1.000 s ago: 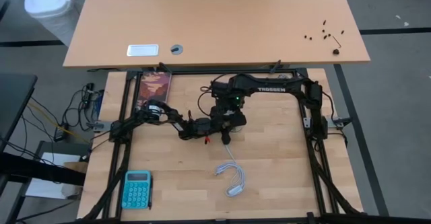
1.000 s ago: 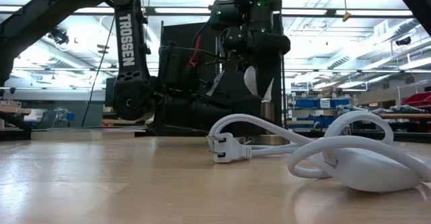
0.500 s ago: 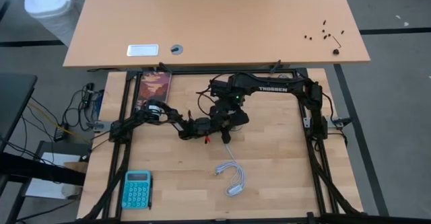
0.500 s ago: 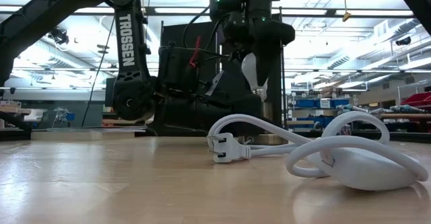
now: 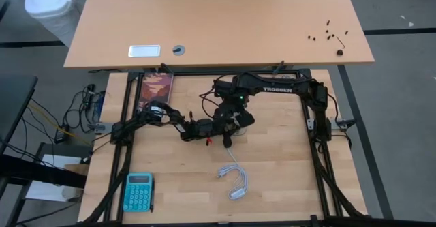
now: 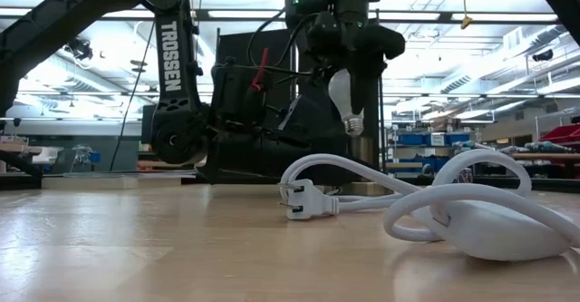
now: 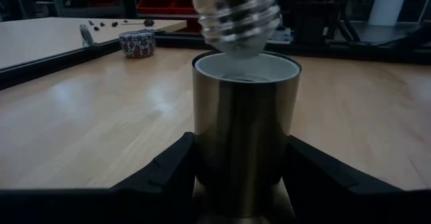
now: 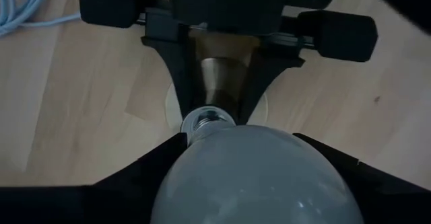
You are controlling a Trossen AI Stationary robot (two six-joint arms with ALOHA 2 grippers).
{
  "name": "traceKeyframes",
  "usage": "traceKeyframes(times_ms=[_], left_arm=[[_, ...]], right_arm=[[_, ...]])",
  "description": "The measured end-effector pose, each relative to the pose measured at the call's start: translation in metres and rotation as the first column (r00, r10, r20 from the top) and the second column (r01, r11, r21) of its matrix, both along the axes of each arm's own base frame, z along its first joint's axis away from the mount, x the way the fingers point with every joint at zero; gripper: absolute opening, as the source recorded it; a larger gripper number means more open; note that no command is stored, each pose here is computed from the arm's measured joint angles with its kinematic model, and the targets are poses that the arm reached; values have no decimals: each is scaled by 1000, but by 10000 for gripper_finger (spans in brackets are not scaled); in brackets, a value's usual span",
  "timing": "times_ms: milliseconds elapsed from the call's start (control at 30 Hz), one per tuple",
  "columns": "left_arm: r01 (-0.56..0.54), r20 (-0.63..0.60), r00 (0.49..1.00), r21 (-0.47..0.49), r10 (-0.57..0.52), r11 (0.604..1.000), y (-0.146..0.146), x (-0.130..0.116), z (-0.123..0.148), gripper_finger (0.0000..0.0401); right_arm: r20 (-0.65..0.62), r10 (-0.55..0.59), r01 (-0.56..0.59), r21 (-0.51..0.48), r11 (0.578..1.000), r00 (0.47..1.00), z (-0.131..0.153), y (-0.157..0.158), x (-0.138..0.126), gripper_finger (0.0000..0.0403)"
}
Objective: Screw lightbulb
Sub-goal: Insert the lightbulb into the desk lamp
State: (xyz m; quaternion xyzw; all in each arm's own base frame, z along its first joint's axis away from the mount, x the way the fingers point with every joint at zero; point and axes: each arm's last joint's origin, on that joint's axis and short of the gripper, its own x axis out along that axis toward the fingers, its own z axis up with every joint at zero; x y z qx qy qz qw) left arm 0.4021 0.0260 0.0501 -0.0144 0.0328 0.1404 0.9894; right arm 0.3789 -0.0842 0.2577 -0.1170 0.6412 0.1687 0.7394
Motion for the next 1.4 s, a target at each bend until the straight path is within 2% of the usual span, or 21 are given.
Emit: traceKeyframes(times_ms=[367, 600, 800, 967, 1200, 1400], left_arm=[[10, 16, 1000, 5, -10, 1000, 0, 0, 1, 198], [57, 20, 998, 4, -57, 998, 0, 0, 2, 198], [113, 36, 993, 3, -113, 994, 0, -6, 0, 198], [167, 57, 984, -7, -166, 986, 2, -16, -2, 198], [282, 72, 958, -35, -279, 959, 6, -22, -3, 198], [300, 82, 952, -41, -296, 953, 6, -22, -2, 198]], right_arm=[[-26, 44, -44, 5, 999, 999, -16, 12, 0, 257], [-30, 56, -56, -3, 998, 998, -24, 13, -1, 262], [-19, 82, -82, -2, 997, 996, -23, 19, 0, 256], [8, 109, -109, -22, 994, 994, -19, 29, 3, 266], [26, 188, -186, -64, 981, 982, -27, 46, 5, 257], [33, 181, -179, -65, 982, 983, -26, 50, 5, 268]])
